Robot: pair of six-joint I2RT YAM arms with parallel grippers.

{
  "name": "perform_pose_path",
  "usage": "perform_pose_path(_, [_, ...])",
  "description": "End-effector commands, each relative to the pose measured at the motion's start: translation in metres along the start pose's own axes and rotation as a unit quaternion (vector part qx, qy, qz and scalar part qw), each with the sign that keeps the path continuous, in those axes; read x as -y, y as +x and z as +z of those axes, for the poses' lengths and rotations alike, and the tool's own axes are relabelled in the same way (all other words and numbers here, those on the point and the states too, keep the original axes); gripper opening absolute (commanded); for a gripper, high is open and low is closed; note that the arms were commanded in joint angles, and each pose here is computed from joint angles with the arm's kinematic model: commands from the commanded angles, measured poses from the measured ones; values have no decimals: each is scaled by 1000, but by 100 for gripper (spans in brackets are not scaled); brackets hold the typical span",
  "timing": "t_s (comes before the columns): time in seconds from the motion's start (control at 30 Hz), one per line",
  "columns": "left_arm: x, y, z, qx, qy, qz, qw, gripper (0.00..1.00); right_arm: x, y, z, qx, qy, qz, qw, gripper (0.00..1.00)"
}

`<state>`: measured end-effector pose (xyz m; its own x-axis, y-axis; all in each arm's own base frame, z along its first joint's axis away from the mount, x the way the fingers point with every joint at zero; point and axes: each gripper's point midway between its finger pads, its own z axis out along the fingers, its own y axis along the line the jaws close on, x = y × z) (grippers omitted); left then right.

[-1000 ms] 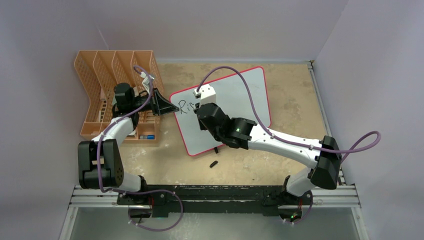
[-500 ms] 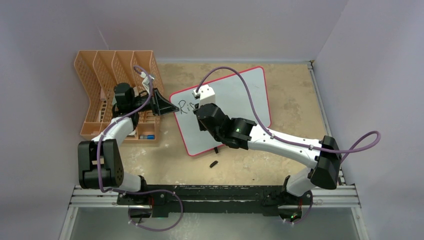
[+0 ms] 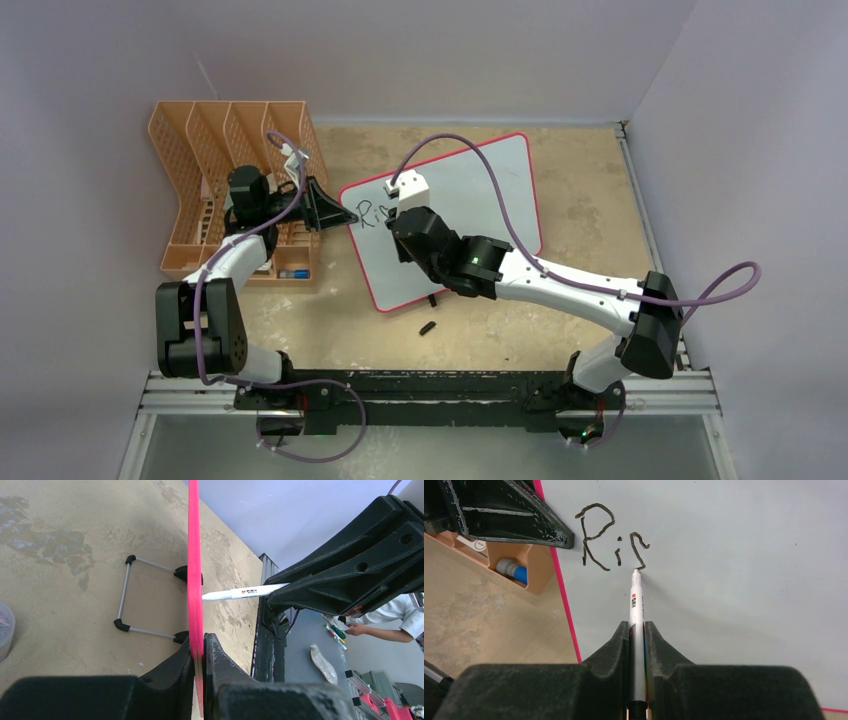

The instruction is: Write a sentence on the whiteboard

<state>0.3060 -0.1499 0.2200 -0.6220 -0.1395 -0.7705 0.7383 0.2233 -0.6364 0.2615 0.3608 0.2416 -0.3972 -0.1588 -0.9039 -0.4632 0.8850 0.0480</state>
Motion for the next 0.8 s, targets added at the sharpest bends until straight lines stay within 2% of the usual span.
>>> perform_pose_path(0.0, [9, -3, 6, -7, 13, 26, 1000, 0, -7, -24, 1, 34, -4, 20, 999, 0])
perform_pose_path(0.4, [9, -3, 6, -7, 12, 26, 1000, 0, -9, -34, -7, 46, -18, 28, 998, 0])
perform_pose_path(0.77, [8, -3, 6, -7, 11, 24, 1000, 0, 11, -37, -24, 55, -9, 40, 998, 0])
